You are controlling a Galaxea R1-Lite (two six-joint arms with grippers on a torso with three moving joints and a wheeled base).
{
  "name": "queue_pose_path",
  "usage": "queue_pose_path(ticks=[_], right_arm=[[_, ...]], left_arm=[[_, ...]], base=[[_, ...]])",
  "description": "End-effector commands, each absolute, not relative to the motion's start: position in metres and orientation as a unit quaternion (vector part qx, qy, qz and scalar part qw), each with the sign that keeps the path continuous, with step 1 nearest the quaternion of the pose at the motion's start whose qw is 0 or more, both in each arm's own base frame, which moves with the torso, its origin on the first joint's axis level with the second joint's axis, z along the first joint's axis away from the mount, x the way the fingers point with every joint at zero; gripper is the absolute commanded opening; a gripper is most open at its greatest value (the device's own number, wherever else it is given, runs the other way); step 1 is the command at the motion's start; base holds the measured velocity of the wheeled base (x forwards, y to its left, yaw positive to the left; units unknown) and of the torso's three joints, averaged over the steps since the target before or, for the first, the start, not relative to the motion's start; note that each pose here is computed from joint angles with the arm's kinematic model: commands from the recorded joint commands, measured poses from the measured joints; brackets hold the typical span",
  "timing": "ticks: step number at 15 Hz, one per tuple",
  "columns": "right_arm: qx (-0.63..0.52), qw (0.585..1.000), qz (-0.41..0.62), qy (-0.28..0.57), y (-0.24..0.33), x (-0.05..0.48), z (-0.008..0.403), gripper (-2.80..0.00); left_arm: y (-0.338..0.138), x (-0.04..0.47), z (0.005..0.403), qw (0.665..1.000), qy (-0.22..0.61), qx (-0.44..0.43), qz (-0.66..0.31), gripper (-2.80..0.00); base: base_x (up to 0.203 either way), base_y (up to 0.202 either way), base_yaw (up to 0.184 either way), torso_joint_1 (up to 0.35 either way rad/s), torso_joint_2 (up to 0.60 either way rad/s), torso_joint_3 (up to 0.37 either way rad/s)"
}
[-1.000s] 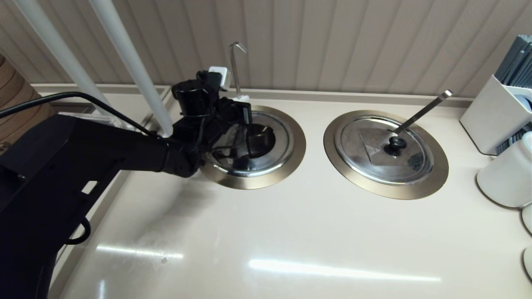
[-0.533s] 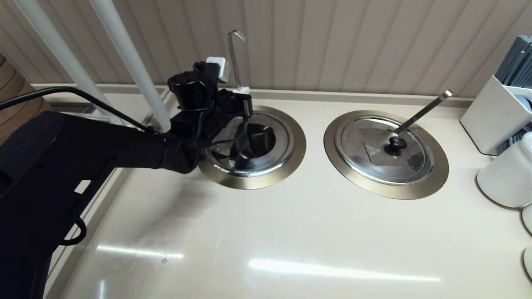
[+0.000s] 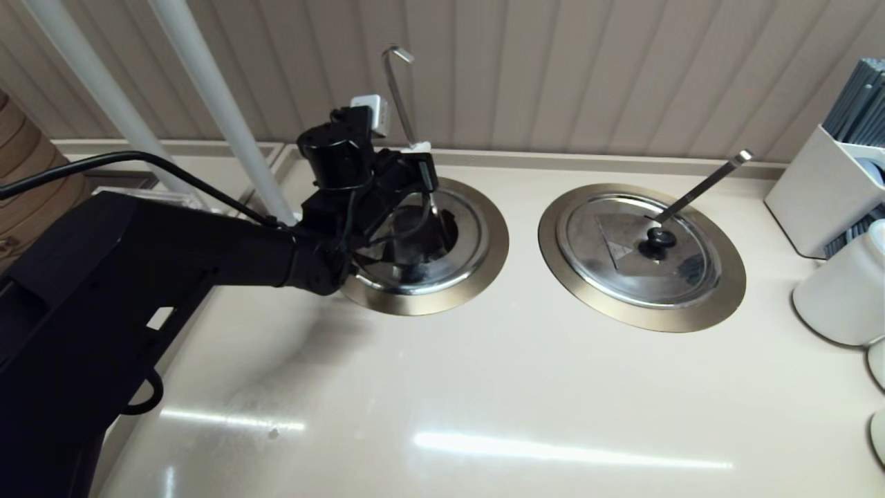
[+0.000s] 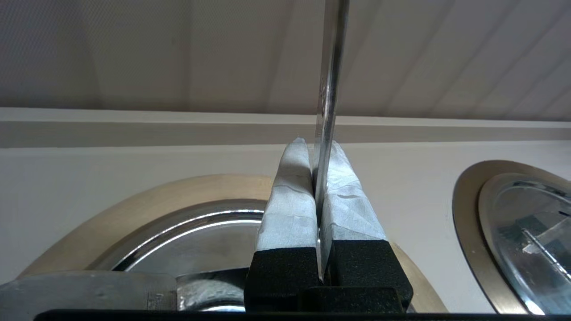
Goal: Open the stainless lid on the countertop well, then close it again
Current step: Stir with a spoon
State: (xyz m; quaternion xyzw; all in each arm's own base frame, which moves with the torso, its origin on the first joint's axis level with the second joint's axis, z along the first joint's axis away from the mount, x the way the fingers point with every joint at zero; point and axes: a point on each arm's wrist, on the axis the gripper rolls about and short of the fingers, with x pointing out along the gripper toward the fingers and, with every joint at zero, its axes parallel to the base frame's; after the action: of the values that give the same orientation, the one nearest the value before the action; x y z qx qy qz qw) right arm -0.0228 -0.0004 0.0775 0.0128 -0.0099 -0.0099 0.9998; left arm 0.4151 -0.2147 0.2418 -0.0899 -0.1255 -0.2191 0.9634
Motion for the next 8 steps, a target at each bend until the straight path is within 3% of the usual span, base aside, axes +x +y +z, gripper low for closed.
queue_pose_path(ticks=[1,4,8], right_arm=[[0.012,1.000,-0.010,-0.008,0.000,-0.022,0.076,-2.80],[0.012,1.000,-0.010,-0.008,0.000,-0.022,0.076,-2.80],[0.012,1.000,-0.010,-0.008,0.000,-0.022,0.076,-2.80]], left_arm=[[-0.215,0.414,0.241,0.965,-0.111,-0.089,-0.220,-2.80],[-0.213,0.417,0.230,0.973,-0.058,-0.058,-0.215,-2.80],[-0.208,0.429,0.217,0.984,-0.075,0.028,-0.161,-2.80]], base=[[0.000,0.000,0.000,0.000,0.00,0.000],[0.000,0.000,0.000,0.000,0.00,0.000],[0.000,0.000,0.000,0.000,0.00,0.000]])
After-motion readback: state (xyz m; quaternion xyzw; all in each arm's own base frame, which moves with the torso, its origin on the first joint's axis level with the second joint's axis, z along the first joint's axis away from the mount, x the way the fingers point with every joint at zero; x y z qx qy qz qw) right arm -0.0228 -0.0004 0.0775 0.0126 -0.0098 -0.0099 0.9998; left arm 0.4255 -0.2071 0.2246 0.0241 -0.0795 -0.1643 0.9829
